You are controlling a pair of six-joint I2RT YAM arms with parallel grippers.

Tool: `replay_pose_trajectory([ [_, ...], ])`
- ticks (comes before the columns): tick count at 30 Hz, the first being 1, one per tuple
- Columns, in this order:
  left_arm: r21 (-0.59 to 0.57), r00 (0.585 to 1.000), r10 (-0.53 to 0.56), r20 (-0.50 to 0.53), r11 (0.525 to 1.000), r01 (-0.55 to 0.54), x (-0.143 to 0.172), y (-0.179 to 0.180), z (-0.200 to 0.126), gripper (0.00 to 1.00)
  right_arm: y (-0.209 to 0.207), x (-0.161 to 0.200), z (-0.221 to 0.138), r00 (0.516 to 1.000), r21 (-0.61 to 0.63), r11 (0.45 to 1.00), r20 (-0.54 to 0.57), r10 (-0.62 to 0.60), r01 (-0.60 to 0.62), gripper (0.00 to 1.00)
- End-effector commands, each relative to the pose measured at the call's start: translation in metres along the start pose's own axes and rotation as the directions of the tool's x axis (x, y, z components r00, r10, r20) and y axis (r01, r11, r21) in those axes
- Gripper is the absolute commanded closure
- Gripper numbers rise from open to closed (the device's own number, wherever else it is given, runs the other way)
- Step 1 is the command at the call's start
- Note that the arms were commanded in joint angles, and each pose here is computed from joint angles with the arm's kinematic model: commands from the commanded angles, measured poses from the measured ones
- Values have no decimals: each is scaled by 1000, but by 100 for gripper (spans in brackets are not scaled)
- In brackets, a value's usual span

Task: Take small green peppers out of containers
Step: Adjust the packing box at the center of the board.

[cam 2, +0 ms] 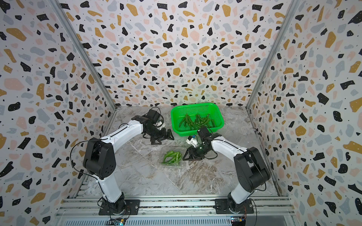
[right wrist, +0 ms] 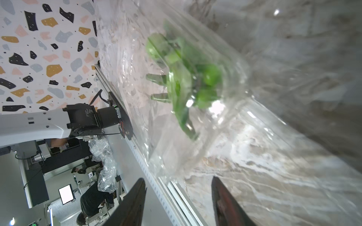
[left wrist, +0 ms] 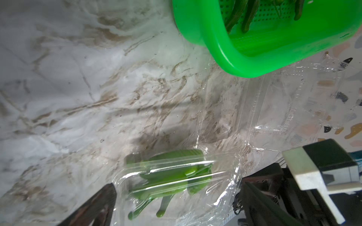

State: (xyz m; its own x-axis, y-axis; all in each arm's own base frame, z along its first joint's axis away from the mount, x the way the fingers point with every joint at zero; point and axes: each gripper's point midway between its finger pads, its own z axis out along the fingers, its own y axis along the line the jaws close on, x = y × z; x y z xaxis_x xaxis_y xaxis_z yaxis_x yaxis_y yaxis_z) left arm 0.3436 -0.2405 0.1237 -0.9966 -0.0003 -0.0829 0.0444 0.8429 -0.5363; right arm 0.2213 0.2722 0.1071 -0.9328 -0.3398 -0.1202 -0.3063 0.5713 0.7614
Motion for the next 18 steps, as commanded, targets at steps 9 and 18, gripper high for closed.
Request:
replay_pose_trajectory([
  [9, -19, 999, -49, -12, 999, 49, 57, 23, -17, 0, 35, -89, 31, 991, -106, 985, 44, -130, 134, 45],
  [18, -115, 993, -120, -5, 986, 119, 102, 49, -40, 1, 44, -134, 25, 978, -67, 977, 64, -200, 205, 44],
])
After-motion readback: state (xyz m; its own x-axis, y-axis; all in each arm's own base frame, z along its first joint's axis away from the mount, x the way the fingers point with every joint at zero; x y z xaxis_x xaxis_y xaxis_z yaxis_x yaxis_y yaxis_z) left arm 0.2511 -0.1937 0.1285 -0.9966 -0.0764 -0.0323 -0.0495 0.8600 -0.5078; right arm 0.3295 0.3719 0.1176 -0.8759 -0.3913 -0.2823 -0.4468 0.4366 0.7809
